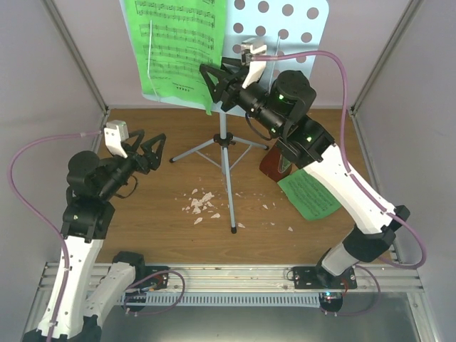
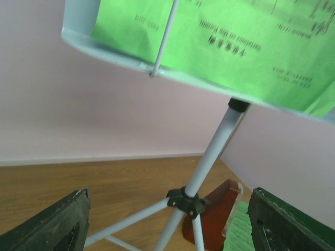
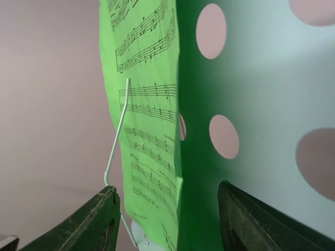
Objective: Pack up the instrument practice props
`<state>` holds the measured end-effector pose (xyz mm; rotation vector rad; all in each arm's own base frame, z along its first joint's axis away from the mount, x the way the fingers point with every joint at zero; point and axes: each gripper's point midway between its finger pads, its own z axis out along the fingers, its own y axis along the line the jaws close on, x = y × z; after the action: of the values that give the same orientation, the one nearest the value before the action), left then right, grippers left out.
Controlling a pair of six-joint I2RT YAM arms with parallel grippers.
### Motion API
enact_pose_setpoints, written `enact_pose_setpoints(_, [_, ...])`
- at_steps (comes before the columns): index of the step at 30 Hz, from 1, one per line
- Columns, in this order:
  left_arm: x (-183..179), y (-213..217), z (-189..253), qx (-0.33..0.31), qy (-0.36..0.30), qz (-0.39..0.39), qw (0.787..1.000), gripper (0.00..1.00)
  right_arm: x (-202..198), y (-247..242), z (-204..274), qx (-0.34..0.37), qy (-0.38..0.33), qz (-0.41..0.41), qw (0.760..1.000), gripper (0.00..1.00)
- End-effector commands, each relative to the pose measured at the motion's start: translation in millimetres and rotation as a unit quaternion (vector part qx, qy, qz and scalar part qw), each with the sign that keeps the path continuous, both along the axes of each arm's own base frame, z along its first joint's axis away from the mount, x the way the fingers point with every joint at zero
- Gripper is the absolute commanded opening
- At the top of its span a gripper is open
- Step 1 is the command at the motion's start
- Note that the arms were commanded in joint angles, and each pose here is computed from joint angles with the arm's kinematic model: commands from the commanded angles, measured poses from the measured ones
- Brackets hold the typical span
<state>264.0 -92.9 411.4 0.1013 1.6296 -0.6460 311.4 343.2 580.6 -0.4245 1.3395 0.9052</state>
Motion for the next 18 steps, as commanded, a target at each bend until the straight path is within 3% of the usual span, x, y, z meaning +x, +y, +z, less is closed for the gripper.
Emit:
enact_pose_setpoints(1, [-0.8, -2.4, 45.1, 0.008, -0.052, -0.009, 0.999, 0.82, 11.3, -1.6, 9.3, 0.012, -0.006, -0.033, 0.999, 0.48])
enact_pose_setpoints(8, [6.4, -5.4, 109.8, 0.005, -0.099, -0.020, 0.995, 0.80, 21.0, -6.4, 12.7, 0.024, -0.009, -0.063, 0.998, 0.03])
enact_pose_setpoints(13, [17.5, -8.2, 145.7, 0.010, -0.129, -0.030, 0.991, 0.73, 21.2, -6.8, 12.6, 0.024, -0.010, -0.064, 0.998, 0.01])
enact_pose_setpoints(18, [28.8, -17.3, 161.9, 0.008, -0.136, -0.061, 0.989, 0.57, 20.7, -7.5, 12.4, 0.023, -0.010, -0.064, 0.998, 0.01])
